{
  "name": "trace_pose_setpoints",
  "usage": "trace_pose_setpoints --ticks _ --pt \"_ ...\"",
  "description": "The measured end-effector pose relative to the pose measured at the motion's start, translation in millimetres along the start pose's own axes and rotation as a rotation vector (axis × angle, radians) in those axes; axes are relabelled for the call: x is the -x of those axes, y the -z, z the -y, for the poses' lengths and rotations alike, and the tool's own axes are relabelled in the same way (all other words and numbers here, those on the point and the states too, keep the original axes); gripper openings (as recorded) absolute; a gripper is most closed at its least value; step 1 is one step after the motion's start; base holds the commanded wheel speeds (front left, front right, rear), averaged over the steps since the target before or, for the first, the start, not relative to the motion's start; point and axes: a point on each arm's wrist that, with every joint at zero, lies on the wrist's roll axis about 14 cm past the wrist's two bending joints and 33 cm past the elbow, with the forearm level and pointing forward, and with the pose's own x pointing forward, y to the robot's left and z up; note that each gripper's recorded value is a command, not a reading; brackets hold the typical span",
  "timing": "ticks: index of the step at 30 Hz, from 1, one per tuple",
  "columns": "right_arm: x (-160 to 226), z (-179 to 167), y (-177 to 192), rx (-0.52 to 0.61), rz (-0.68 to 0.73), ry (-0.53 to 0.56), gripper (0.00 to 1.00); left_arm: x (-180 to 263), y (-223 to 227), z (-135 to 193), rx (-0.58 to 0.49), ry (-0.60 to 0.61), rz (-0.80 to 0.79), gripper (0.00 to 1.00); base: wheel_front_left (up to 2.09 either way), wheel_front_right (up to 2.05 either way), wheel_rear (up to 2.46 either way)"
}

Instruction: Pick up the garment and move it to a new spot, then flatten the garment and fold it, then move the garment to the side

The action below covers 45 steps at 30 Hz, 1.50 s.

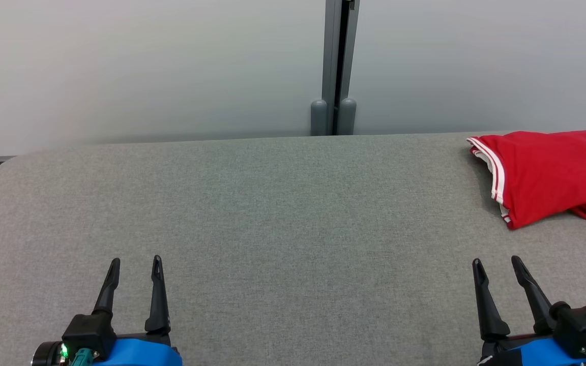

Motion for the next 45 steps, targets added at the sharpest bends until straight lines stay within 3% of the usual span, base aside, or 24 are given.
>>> trace_pose_setpoints --ticks 6,7,16,45 --pt "0.9 1.0 1.6 -0.005 -0.005 0.004 1.00 -1.5 -0.2 0.1 -0.003 0.002 0.000 1.00 0.00 0.00 0.00" --pt "1.3 0.9 3.1 -0.006 -0.010 0.004 0.00 -1.0 1.6 0.4 -0.002 0.002 -0.006 0.00 0.00 0.00 0.00" --pt "5.2 3.8 20.2 -0.116 -0.067 0.032 0.00 9.1 27.0 -6.5 0.107 -0.047 -0.104 0.00 0.00 0.00 0.00" --pt "-3.4 17.1 23.1 -0.598 -0.076 0.120 0.00 0.0 22.1 -20.8 0.599 -0.138 -0.108 0.00 0.00 0.00 0.00"
